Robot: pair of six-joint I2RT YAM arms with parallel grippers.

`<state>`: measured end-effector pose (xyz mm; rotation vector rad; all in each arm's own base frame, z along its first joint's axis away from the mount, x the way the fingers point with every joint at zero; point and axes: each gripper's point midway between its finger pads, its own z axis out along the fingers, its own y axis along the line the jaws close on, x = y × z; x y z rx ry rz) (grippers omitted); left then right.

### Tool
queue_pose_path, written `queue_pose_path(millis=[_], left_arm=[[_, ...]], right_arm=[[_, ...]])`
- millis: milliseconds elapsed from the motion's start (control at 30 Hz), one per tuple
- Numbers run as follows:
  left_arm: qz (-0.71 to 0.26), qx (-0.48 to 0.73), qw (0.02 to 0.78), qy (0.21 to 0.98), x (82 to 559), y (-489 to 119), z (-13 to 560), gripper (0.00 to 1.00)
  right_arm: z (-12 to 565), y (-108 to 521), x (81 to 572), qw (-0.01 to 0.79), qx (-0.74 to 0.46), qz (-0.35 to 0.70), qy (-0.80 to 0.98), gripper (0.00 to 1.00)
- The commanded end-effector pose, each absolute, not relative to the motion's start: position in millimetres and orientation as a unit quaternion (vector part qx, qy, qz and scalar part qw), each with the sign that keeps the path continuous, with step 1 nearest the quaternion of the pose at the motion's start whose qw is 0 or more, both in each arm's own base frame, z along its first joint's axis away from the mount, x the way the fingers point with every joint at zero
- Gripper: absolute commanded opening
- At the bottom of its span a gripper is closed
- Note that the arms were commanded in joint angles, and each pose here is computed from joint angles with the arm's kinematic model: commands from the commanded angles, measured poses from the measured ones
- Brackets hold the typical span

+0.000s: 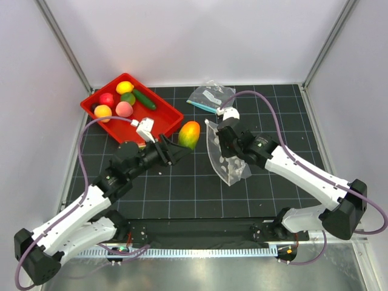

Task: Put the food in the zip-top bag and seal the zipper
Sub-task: Pick up the fake fruit from the bin, then place the fake fruit in the zipper food storage bag.

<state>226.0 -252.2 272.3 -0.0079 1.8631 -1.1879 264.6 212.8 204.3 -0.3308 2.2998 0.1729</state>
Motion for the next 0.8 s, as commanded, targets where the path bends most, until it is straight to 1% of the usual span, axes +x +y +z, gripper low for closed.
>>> queue_pose_path(millis=[0, 200, 467, 567, 633, 767], left_arm=[[-0.506, 0.014, 0.423, 0.751, 206.0, -260.7, 273.6, 0.2], [-0.497, 0.05, 0.386, 0.776, 192.4, -285.7, 255.6, 0.19], [-0.421, 0.081, 0.356, 0.83, 200.0, -307.6, 218.3, 0.18], [-0.397, 0.084, 0.362, 0.839, 203.8, -308.9, 216.8, 0.18], [-0.358, 0.081, 0.365, 0.856, 208.1, -302.6, 205.5, 0.18], [-0.338, 0.089, 0.363, 0.864, 210.6, -308.4, 206.1, 0.18]], right_arm=[[223.4, 226.7, 271.4, 0.414, -0.123, 0.098, 0.896, 0.02], [224.1, 229.6, 272.2, 0.412, -0.123, 0.102, 0.897, 0.01], [229.5, 225.2, 270.9, 0.412, -0.125, 0.094, 0.897, 0.01], [231.6, 221.9, 269.8, 0.413, -0.122, 0.091, 0.898, 0.01], [232.5, 221.1, 269.1, 0.413, -0.122, 0.091, 0.898, 0.01], [230.8, 226.8, 264.6, 0.404, -0.129, 0.108, 0.899, 0.01]])
